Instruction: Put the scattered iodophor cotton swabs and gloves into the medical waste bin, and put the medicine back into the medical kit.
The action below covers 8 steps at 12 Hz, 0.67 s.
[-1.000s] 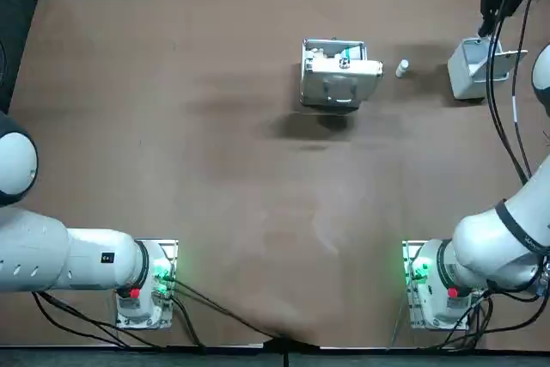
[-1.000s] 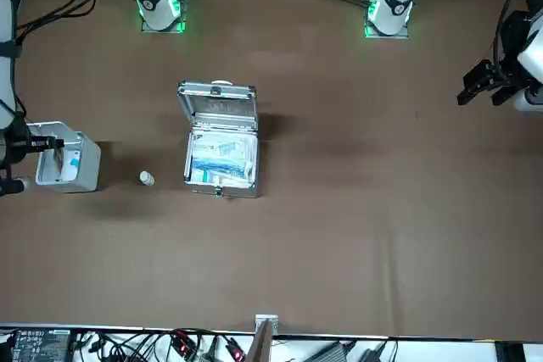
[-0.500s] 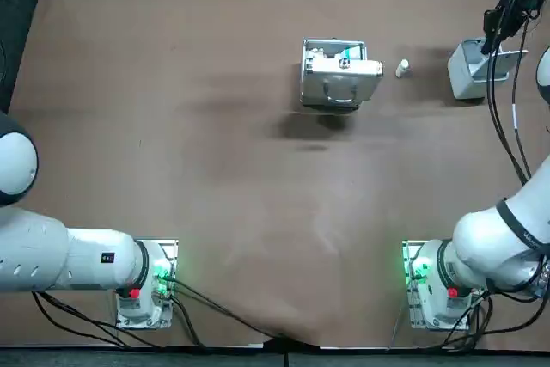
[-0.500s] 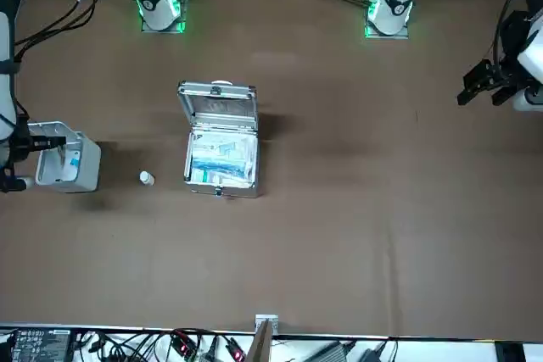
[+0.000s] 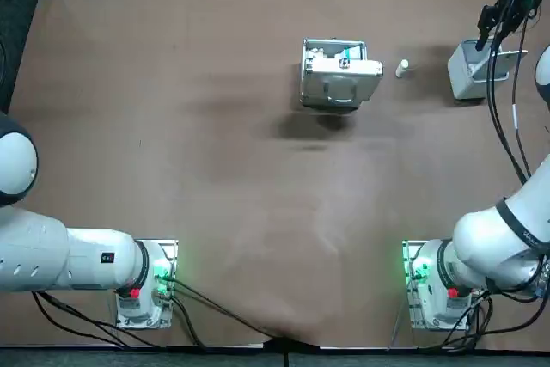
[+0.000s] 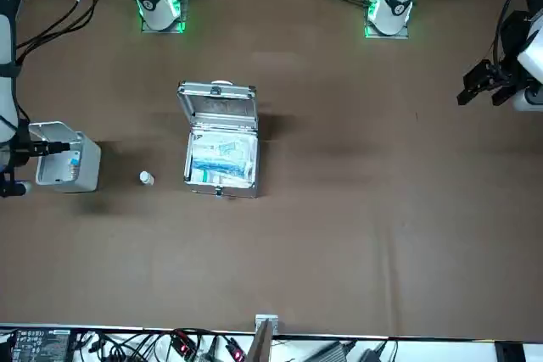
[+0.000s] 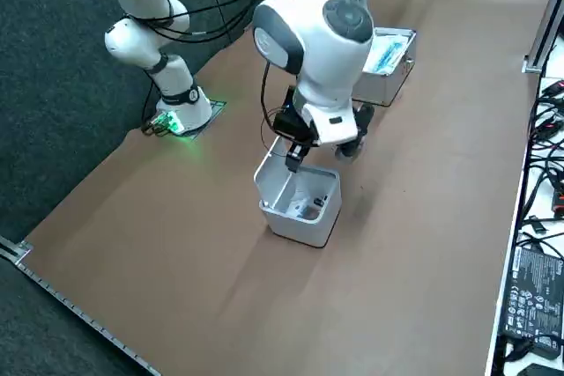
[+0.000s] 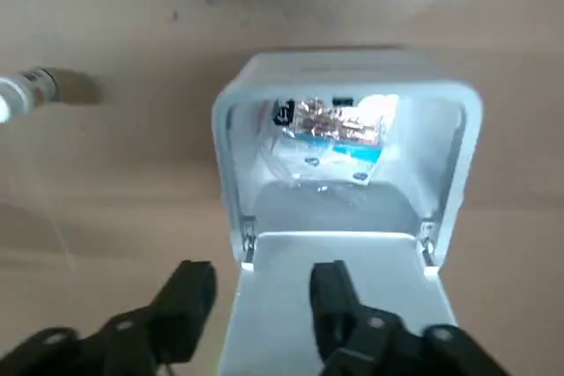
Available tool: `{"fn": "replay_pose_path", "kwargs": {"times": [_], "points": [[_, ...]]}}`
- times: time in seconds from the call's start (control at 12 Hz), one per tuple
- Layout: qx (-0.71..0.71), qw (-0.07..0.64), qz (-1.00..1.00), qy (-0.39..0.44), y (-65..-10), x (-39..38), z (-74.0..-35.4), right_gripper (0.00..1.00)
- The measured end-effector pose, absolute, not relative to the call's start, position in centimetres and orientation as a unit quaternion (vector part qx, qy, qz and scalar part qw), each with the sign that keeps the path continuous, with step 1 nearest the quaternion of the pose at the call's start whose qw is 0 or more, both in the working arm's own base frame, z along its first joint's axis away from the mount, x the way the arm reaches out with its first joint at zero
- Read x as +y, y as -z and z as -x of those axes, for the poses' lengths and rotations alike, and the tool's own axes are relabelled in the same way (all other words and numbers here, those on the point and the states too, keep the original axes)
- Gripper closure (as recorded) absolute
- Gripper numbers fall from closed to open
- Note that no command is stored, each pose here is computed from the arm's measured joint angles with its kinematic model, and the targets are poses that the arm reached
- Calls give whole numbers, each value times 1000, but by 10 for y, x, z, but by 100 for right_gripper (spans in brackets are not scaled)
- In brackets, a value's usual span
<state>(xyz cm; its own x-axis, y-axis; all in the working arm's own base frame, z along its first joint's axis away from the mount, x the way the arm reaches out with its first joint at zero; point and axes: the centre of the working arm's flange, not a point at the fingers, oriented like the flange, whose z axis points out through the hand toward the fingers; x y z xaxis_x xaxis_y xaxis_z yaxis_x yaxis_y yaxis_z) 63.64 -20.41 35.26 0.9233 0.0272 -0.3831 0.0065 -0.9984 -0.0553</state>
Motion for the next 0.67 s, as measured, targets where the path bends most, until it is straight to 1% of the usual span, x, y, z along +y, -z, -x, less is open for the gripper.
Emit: {"fn": "replay_pose_path", "kwargs": {"times": [0.25, 0.33, 0.5, 0.67], "points": [[-25, 17, 987, -160, -385, -182, -655, 8], [-31, 12, 988, -148, -397, -165, -663, 0], [-35, 12, 990, -133, -411, -121, -676, 0], [-42, 28, 991, -120, -413, -72, -685, 0]]}}
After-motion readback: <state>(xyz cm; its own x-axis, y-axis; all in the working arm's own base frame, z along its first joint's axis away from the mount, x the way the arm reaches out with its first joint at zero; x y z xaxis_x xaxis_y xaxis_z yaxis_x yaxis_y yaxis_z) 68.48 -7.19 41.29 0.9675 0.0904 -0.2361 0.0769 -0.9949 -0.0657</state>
